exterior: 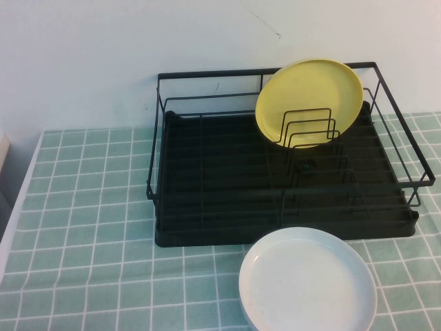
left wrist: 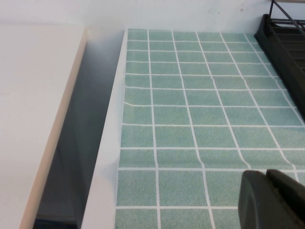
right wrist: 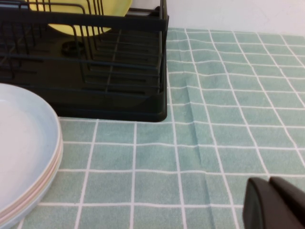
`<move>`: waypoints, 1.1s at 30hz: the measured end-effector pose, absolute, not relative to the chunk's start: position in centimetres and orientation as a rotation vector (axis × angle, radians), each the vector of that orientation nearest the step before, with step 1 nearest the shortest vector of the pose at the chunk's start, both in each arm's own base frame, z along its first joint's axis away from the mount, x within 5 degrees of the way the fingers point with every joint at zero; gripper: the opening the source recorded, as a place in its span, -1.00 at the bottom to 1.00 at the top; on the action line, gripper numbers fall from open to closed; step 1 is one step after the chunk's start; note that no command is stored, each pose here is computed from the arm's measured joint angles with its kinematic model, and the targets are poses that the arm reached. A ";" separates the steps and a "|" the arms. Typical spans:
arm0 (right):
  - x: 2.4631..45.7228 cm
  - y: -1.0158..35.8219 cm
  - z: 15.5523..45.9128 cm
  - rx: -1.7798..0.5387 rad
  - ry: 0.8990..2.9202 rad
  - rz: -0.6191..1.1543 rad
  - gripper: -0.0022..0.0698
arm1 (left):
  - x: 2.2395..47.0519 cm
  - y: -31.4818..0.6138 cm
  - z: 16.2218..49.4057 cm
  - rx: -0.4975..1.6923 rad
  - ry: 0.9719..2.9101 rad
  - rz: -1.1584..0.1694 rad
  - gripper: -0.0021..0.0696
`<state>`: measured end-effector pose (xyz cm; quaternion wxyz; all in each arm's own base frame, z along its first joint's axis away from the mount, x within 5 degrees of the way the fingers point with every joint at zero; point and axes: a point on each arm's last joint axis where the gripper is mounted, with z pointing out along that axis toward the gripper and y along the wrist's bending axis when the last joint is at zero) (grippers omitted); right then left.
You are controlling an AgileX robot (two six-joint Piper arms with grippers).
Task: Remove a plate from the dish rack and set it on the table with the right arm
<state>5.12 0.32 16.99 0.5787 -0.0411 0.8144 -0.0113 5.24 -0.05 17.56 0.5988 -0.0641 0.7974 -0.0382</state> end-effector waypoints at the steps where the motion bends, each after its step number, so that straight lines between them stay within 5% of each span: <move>1: 5.1 0.3 17.0 -0.096 1.905 -0.026 -0.94 | 5.2 0.0 17.6 -0.149 1.850 -0.089 -0.95; 10: 5.4 0.2 17.5 -0.085 1.823 -0.038 -0.94 | 5.2 0.0 17.6 -0.149 1.850 -0.089 -0.95; 24: 4.5 -0.5 24.3 0.005 1.052 -0.116 -0.94 | 5.2 0.0 17.6 -0.149 1.850 -0.089 -0.95; 33: 4.4 -0.7 24.9 0.024 1.067 -0.129 -0.94 | 5.2 0.0 17.6 -0.149 1.850 -0.089 -0.95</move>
